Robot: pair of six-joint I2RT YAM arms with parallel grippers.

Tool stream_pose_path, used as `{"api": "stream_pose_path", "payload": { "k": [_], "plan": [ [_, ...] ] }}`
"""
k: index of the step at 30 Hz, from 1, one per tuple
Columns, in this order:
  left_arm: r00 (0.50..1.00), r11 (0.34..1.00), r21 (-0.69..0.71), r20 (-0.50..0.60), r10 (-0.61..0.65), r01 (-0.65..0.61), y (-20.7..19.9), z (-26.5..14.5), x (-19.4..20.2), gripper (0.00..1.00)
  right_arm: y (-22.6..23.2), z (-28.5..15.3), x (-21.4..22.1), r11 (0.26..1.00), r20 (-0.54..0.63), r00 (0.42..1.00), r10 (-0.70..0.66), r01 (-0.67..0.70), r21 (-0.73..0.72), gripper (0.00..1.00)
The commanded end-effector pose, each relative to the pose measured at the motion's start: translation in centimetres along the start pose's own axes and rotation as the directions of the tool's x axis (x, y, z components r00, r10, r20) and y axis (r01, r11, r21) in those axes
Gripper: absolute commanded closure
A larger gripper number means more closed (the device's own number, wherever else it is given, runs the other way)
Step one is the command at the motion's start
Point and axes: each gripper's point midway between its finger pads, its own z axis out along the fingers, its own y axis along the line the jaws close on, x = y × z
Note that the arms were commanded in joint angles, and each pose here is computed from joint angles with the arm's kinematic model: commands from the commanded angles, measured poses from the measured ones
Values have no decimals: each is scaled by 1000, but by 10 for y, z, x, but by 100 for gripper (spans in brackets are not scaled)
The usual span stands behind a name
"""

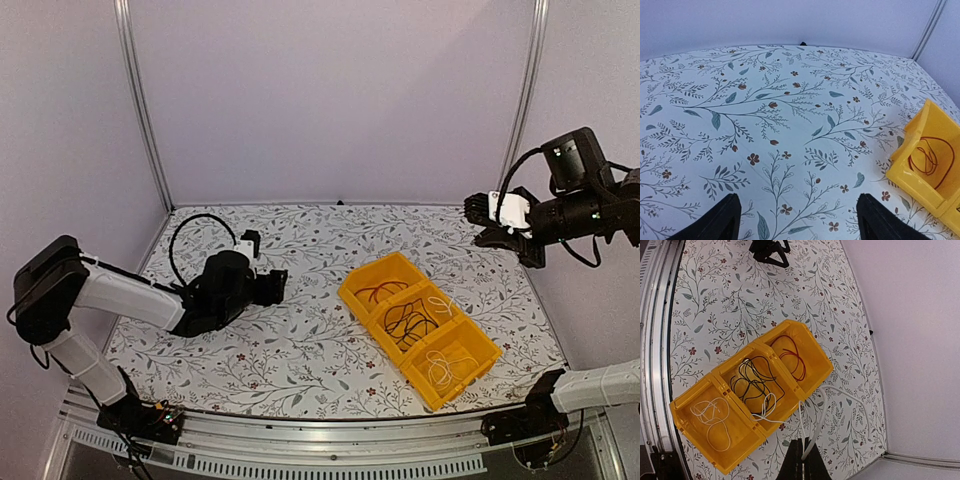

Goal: Untangle the cables

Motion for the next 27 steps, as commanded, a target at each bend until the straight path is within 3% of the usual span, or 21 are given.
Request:
{"api": "stream_pose_path", "payload": {
  "k": [1,10,16,27],
  "plan": [
    [1000,1000,-5,23,9,-9,-1,8,-8,18,3,-20,24,998,-105,994,-37,42,42,100],
    [999,999,-24,9,49,-49,-4,22,-7,18,28,-34,58,999,-192,981,-27,35,39,100],
    [998,998,-39,5,56,-55,-3,29,-6,18,40,-44,61,996,-157,985,-66,74,48,100],
    [999,998,-44,-13,34,-35,2,27,2,17,117,35,96,957,-181,983,-19,-35,-287,100]
  ]
}}
